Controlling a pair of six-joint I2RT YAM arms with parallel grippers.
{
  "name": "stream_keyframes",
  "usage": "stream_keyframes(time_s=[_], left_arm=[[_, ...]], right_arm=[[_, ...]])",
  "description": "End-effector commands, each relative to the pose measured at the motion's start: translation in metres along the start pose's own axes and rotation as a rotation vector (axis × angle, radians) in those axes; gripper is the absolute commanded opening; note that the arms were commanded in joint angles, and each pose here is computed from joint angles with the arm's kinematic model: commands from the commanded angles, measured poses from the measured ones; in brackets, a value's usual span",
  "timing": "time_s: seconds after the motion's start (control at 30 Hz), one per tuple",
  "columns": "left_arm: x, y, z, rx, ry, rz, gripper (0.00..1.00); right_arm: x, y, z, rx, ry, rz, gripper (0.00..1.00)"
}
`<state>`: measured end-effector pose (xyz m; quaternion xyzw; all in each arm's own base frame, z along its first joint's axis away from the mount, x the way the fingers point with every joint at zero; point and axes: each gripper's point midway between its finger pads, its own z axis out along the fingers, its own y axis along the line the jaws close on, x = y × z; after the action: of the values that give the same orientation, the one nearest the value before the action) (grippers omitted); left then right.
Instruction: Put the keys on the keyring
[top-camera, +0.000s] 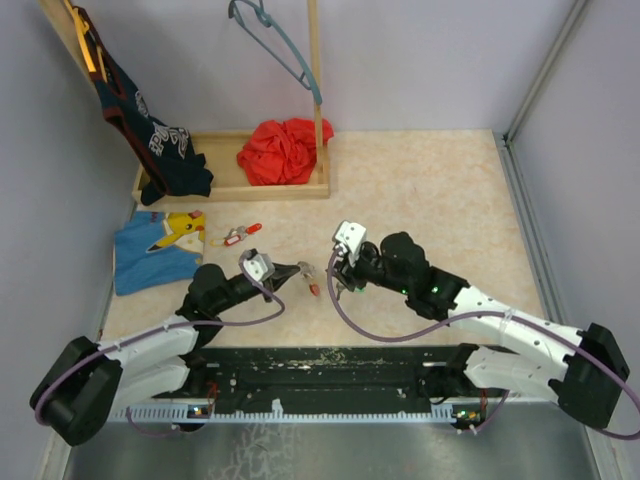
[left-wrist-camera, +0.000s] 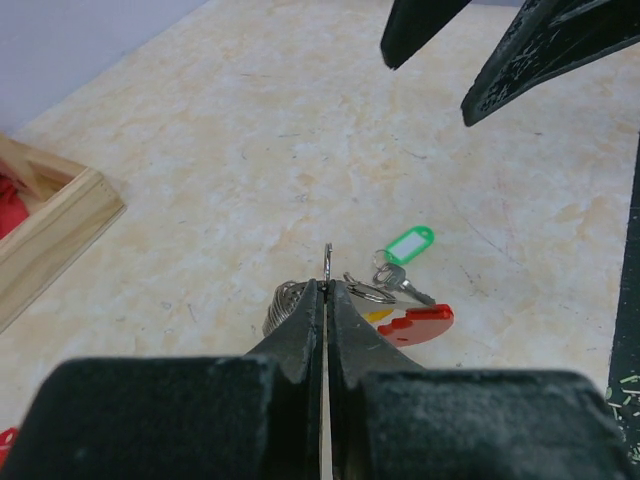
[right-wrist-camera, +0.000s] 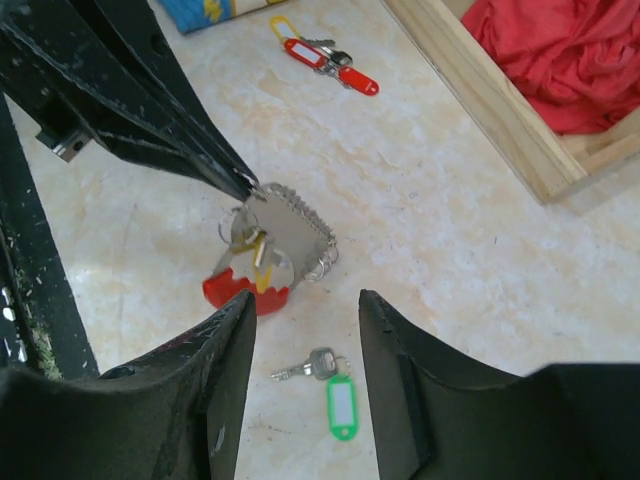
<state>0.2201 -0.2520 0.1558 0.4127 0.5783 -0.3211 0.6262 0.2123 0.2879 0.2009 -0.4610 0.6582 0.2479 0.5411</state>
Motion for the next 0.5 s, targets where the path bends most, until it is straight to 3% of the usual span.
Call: stream_keyframes(time_s=[0.0, 0.47], left_arm=[[-0.020, 0.008, -0.009, -0.026, -0.110, -0.004, 0.00], [-0.018, 0.015, -0.021, -0.074, -0.133, 0.014, 0.00]], right_arm=[[-0.008, -0.018, -0.007, 0.089, 0.007, 0.128, 0.47], [0.091, -0.034, 0.022, 0.254, 0.380, 0.405, 0.43]])
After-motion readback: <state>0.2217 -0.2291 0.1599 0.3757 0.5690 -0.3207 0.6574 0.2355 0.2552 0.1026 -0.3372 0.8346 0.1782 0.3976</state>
